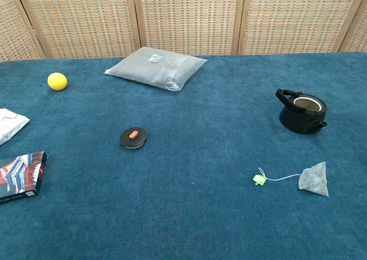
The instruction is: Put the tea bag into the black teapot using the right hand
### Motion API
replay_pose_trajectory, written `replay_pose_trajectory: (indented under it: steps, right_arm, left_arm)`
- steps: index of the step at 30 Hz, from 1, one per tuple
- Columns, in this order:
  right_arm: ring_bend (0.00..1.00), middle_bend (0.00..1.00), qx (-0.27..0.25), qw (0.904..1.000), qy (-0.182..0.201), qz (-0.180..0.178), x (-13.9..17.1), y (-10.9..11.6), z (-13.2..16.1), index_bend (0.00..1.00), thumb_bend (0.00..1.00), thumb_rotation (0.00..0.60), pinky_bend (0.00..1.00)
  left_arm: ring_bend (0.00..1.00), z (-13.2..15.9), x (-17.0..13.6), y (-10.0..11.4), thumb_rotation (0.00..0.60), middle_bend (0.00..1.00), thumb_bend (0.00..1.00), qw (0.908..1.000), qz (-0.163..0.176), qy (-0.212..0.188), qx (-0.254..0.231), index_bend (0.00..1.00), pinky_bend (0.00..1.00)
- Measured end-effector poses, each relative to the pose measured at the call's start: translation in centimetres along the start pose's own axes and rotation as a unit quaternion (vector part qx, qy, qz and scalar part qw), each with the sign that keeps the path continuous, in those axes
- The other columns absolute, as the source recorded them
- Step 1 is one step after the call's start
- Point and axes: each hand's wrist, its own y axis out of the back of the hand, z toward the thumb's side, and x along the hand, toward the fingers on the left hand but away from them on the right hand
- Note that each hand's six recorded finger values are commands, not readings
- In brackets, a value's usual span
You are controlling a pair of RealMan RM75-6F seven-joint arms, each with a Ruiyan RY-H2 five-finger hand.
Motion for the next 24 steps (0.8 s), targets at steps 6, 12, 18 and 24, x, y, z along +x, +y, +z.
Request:
replay_pose_trajectory:
  steps: [6,12,18,24]
  right_arm:
    - [0.07,0.16,-0.002,1.0000,-0.005,0.001,0.11,-0.02,-0.40,0.10,0.41,0.600,0.31]
    - [0.07,0.16,-0.006,0.9999,-0.008,-0.003,0.16,0.17,-0.74,0.10,0.41,0.600,0.31]
    - [0.07,0.17,-0.009,0.9999,-0.010,-0.005,0.24,0.26,-0.88,0.10,0.41,0.600,0.31]
    - [0.07,0.18,-0.015,0.9999,-0.004,-0.006,0.27,0.36,-0.62,0.10,0.41,0.600,0.31]
  left_arm:
    - [0.00,0.26,0.13,0.04,0.600,0.00,0.34,1.0000,0.000,-0.001,0.001,0.00,0.00]
    - [0.00,0.64,0.43,0.13,0.600,0.00,0.34,1.0000,0.000,-0.005,0.001,0.00,0.00]
    - [0.00,0.77,0.67,0.28,0.600,0.00,0.34,1.0000,0.002,-0.007,0.002,0.00,0.00]
    - [0.00,0.43,0.82,0.24,0.600,0.00,0.34,1.0000,0.001,-0.003,0.005,0.00,0.00]
